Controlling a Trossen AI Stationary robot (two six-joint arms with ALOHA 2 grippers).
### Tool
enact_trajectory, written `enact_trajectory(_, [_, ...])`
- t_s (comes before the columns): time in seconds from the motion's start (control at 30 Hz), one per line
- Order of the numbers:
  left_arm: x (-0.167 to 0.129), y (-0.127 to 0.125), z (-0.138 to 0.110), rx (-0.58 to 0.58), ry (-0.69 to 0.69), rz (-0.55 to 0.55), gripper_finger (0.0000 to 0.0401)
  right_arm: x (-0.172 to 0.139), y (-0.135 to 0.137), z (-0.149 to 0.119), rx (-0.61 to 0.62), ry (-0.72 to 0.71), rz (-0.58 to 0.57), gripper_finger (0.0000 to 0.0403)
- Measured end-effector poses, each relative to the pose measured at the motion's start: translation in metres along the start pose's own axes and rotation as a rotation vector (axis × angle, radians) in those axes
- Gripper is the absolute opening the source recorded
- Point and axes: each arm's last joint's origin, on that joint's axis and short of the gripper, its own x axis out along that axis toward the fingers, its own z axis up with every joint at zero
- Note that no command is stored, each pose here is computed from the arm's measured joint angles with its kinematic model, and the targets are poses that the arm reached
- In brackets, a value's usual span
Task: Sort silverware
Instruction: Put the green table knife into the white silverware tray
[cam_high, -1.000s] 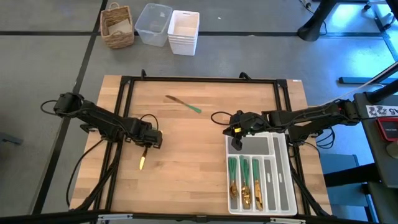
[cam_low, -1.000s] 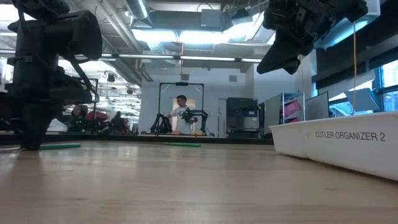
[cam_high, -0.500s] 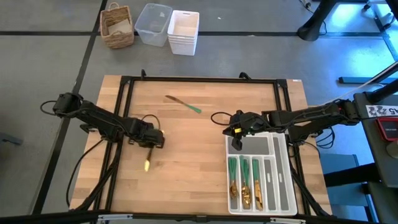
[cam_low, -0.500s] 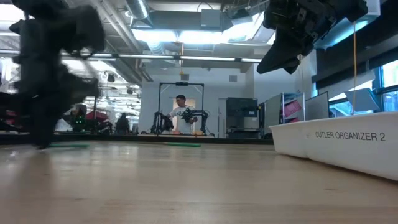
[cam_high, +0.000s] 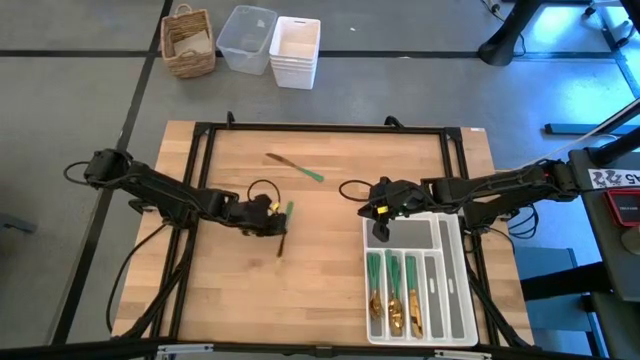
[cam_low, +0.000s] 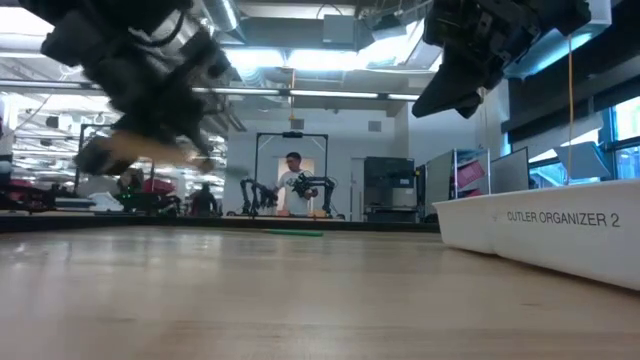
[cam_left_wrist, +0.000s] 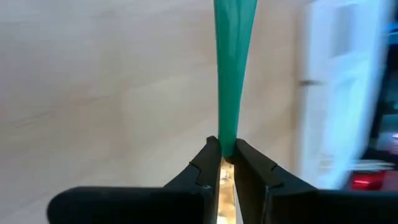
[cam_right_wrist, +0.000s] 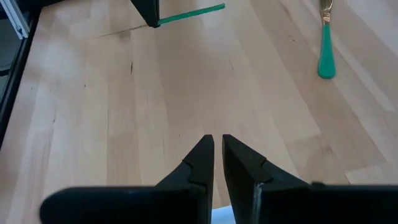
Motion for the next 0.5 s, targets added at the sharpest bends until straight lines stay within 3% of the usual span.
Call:
enact_trajectory(0.13, [-0.002,-0.018,0.002,-0.013,-0.075,-0.182,0.0026,0.0,0.0,0.001,0.009,-0.011,0.003,0.0036])
enact_trajectory(0.27, [-0.005,-0.03,0.005,-0.006,-0.166,-0.313,0.0022,0.0,0.002,0.006,0.148,-0.061,0.024,0.0037])
enact_trajectory(0.5, [-0.004,-0.041,0.009,0.026,-0.307,-0.394,0.0028,-0.001,0.005,0.018,0.383,-0.189,0.067,0.0038])
